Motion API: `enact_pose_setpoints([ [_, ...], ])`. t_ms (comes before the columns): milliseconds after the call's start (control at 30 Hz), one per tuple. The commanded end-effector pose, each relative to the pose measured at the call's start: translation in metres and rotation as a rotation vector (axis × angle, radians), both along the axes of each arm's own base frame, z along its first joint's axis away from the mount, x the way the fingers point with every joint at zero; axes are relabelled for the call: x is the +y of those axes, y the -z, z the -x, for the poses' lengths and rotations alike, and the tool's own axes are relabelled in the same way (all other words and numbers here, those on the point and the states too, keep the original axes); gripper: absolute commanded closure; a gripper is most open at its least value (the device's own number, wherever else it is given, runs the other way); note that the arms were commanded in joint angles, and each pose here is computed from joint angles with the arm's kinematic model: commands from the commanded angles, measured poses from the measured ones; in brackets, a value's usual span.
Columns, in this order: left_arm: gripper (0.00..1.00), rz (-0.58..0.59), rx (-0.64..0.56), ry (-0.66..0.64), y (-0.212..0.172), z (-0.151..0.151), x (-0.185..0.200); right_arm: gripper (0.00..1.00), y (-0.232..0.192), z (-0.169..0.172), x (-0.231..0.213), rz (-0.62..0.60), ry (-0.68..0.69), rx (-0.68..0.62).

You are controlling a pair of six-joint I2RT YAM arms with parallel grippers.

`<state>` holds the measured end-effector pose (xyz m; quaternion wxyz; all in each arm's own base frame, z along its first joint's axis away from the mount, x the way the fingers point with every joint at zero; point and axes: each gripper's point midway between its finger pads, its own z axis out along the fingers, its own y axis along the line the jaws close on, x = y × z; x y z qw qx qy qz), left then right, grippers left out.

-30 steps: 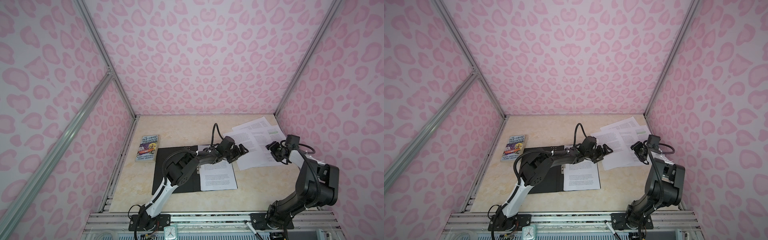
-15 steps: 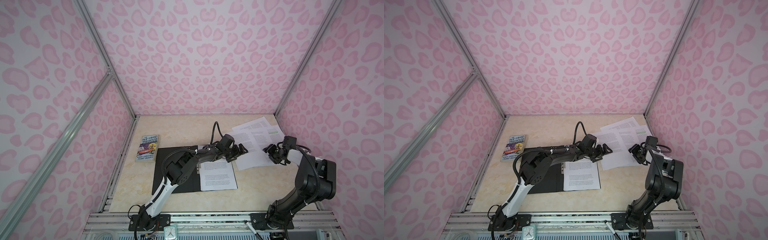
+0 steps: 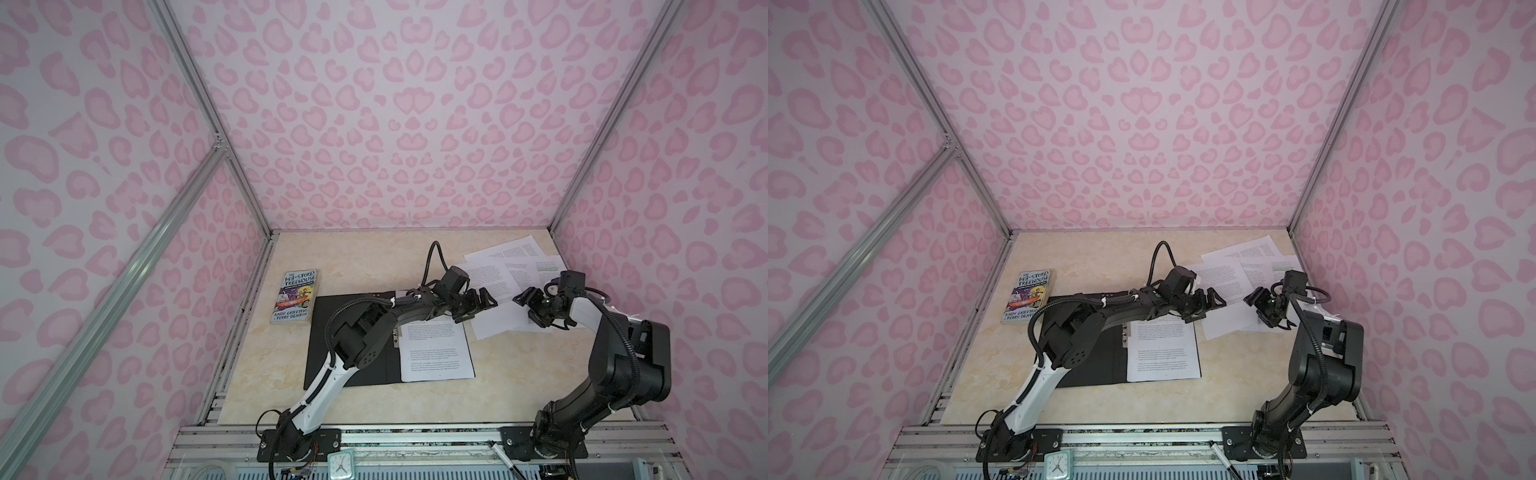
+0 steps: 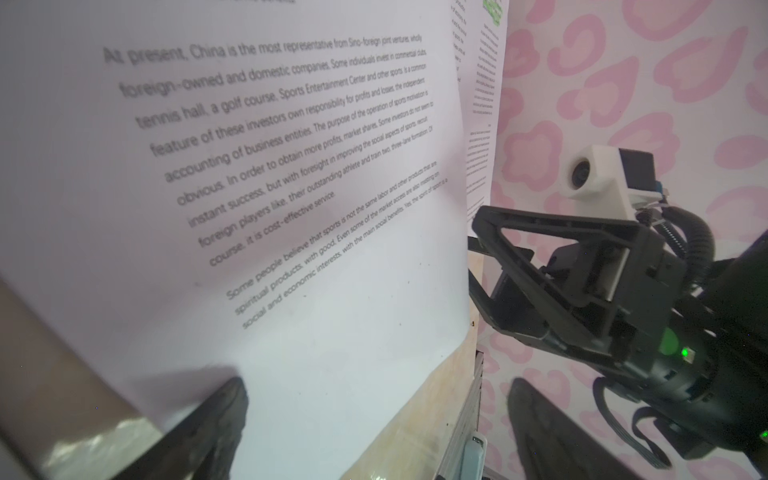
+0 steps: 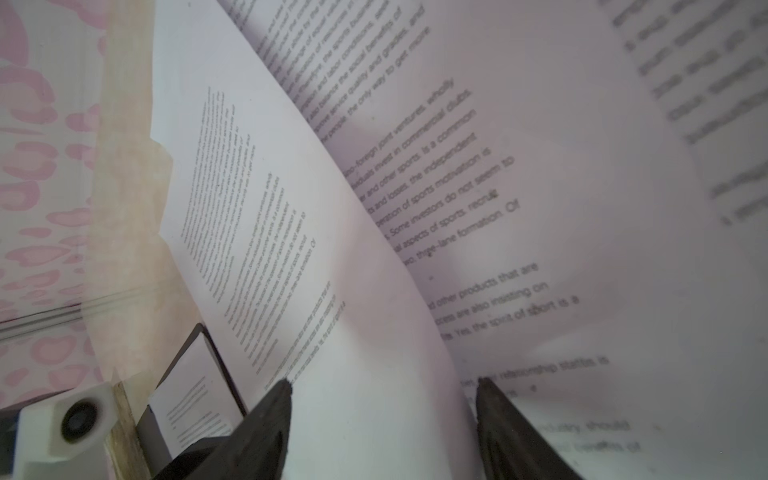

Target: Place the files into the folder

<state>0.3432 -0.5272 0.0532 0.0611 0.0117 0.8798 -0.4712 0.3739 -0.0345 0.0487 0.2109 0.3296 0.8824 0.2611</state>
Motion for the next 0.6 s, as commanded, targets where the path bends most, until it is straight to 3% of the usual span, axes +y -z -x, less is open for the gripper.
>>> enact_pose_setpoints([
  [0, 0.0, -0.142, 0.074, -0.004, 0.042, 0.011, 0.023, 0.26, -0.017, -0.002, 0.02, -0.136, -0.037, -0.064],
  [133, 0.0, -0.142, 0.077, -0.003, 0.043, 0.011, 0.027, 0.21, -0.033, -0.005, 0.029, -0.225, -0.036, -0.135],
  [300, 0.0, -0.134, 0.087, -0.01, 0.044, 0.009, 0.029, 0.25, -0.028, 0.015, 0.051, -0.292, -0.02, -0.133],
  [400, 0.0, -0.135, 0.084, -0.015, 0.043, 0.008, 0.032, 0.22, -0.023, 0.035, 0.051, -0.277, 0.007, -0.134],
  [567, 0.0, -0.141, 0.077, -0.013, 0.042, 0.009, 0.037, 0.21, -0.025, 0.034, 0.038, -0.232, 0.004, -0.128],
])
